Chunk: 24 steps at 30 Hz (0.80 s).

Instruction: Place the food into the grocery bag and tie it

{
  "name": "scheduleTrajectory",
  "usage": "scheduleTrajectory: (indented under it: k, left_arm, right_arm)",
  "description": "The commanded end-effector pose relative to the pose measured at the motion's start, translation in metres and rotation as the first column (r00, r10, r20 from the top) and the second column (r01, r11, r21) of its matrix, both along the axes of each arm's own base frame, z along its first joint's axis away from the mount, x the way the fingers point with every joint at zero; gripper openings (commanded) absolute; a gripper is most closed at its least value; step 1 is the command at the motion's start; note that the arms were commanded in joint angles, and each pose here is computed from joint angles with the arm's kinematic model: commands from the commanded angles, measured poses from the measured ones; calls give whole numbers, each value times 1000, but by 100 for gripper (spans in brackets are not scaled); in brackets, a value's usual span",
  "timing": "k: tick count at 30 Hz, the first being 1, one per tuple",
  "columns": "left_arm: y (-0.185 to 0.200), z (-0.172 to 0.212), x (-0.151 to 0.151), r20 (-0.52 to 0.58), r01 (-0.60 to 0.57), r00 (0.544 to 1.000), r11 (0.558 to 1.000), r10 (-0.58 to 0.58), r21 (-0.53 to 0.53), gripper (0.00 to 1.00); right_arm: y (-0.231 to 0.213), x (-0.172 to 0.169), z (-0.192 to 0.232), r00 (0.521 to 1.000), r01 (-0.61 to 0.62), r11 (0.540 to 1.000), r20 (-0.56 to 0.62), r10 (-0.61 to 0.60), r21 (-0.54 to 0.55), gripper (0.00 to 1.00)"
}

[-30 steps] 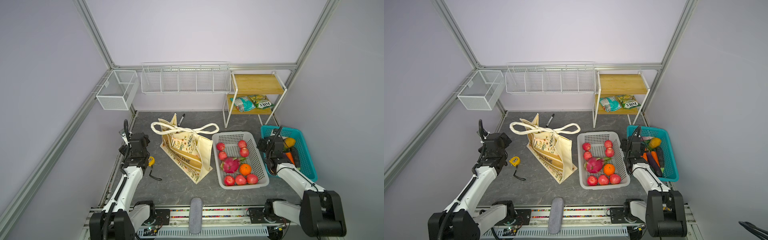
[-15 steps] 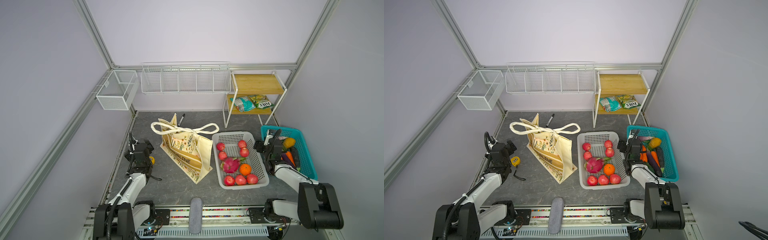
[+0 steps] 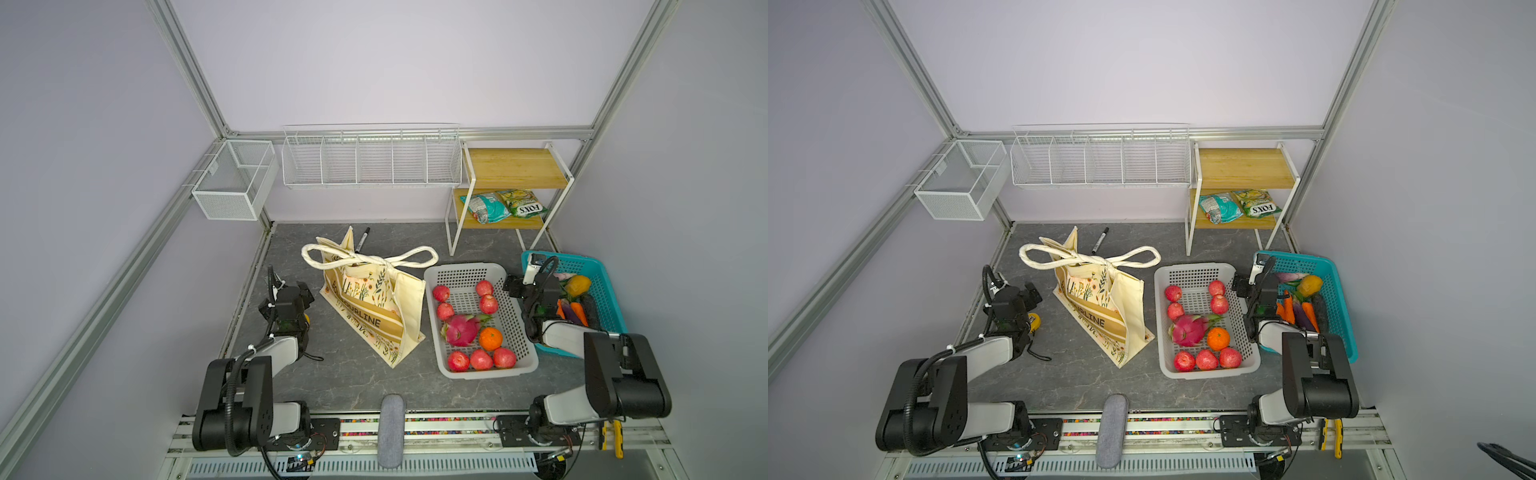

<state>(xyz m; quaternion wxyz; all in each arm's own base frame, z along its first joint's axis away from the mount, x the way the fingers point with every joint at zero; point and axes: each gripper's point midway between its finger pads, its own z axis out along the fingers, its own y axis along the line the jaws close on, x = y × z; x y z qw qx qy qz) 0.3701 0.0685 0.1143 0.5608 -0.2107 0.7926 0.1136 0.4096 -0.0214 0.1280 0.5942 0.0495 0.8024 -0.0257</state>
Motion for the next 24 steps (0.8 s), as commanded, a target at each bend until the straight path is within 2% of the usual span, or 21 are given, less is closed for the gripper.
scheduleTrajectory:
  k: [1,2,4,7,9,12,16,24]
  left_arm:
    - [-8,16,25,53,56,997,997,-58,46,99]
    - [-21,13,32,25,114,993,991,-116,73,99]
    - [-33,13,34,6,125,992,984,-127,124,99]
    - [-37,3,26,29,141,989,985,-145,98,99]
    - [-37,8,27,103,142,982,980,-156,138,99]
    - [-36,4,26,41,136,989,985,-141,103,99]
    - [-37,6,26,89,144,984,981,-156,128,99]
    - [-38,4,26,78,148,984,981,-159,125,99]
  right_arm:
    - [7,-15,-34,998,-47,998,-40,46,-39,88]
    - [8,-16,-36,997,-48,998,-60,46,-39,88]
    - [8,-16,-35,997,-47,998,-56,45,-40,88]
    - [8,-16,-35,997,-48,998,-66,46,-42,88]
    - [8,-16,-36,997,-47,998,-67,44,-45,88]
    - [9,-16,-35,997,-44,997,-67,40,-57,88]
    - [10,-16,-35,997,-46,997,-71,41,-62,88]
    - [10,-15,-35,997,-46,997,-71,41,-61,88]
